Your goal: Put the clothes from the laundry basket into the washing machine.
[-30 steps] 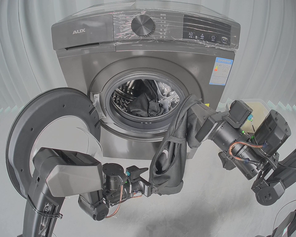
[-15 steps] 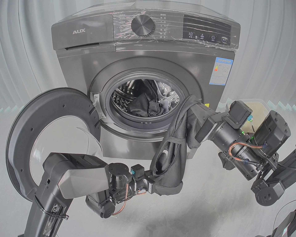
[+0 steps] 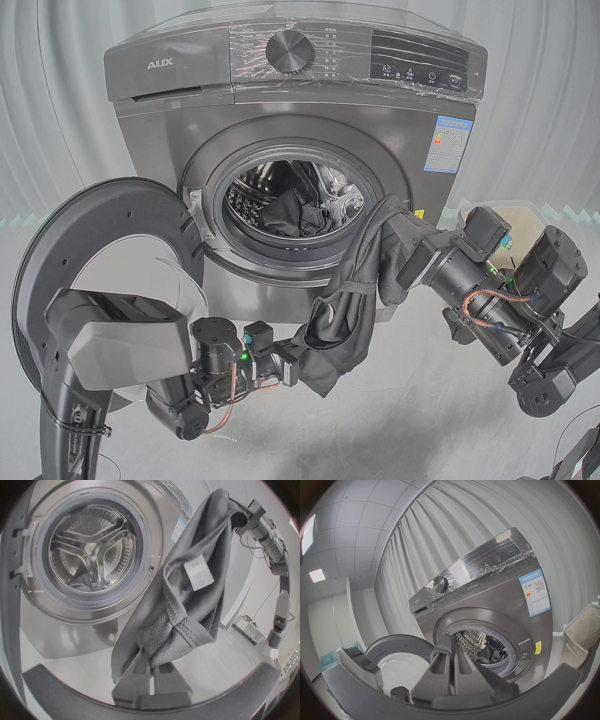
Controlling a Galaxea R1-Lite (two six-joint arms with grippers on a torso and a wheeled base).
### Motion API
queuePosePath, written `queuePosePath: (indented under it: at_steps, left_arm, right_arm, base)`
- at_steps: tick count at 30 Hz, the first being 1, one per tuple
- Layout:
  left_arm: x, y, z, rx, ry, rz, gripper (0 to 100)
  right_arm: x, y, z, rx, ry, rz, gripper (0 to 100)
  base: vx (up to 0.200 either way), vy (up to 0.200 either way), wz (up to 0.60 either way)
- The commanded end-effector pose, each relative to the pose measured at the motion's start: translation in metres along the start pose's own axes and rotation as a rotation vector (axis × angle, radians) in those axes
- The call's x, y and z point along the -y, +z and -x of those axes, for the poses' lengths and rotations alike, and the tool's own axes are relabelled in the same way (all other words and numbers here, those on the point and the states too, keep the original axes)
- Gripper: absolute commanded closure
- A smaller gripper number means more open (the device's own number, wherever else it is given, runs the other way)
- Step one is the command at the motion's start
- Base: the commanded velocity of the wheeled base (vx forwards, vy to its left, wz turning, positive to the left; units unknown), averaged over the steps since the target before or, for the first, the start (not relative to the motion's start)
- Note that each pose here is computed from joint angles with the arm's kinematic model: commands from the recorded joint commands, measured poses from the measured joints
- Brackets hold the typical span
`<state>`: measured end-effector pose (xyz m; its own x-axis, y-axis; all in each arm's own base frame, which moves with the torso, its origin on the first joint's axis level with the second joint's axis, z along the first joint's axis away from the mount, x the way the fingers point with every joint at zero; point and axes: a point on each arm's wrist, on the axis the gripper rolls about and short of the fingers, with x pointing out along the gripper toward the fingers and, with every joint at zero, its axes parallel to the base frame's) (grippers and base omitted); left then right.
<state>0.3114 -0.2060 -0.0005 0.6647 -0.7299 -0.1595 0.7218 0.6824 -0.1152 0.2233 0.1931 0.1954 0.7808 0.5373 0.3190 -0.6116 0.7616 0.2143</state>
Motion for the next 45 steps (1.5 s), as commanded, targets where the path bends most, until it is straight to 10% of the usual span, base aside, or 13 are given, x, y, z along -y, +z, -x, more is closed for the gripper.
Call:
queuePosePath:
  at_steps: [1,15,45]
  left_arm:
    - [0.001,0.045,0.052,0.052,0.044,-0.032,100]
    - [-0.006,0.104,0.131,0.211,0.155,-0.052,100]
    - [-0.012,0.179,0.14,0.516,0.211,-0.132,100]
  right_arm:
    - [0.005,-0.004,-0.003,-0.006,-0.044,-0.008,100]
    - [0.018,-0.005,0.001,-0.024,-0.084,-0.001,100]
    - [0.036,-0.017,0.009,-0.083,-0.146,0.012,100]
  base:
    - [0.0,0.0,0.0]
    - [0.0,0.0,0.0]
    - [0.0,0.0,0.0]
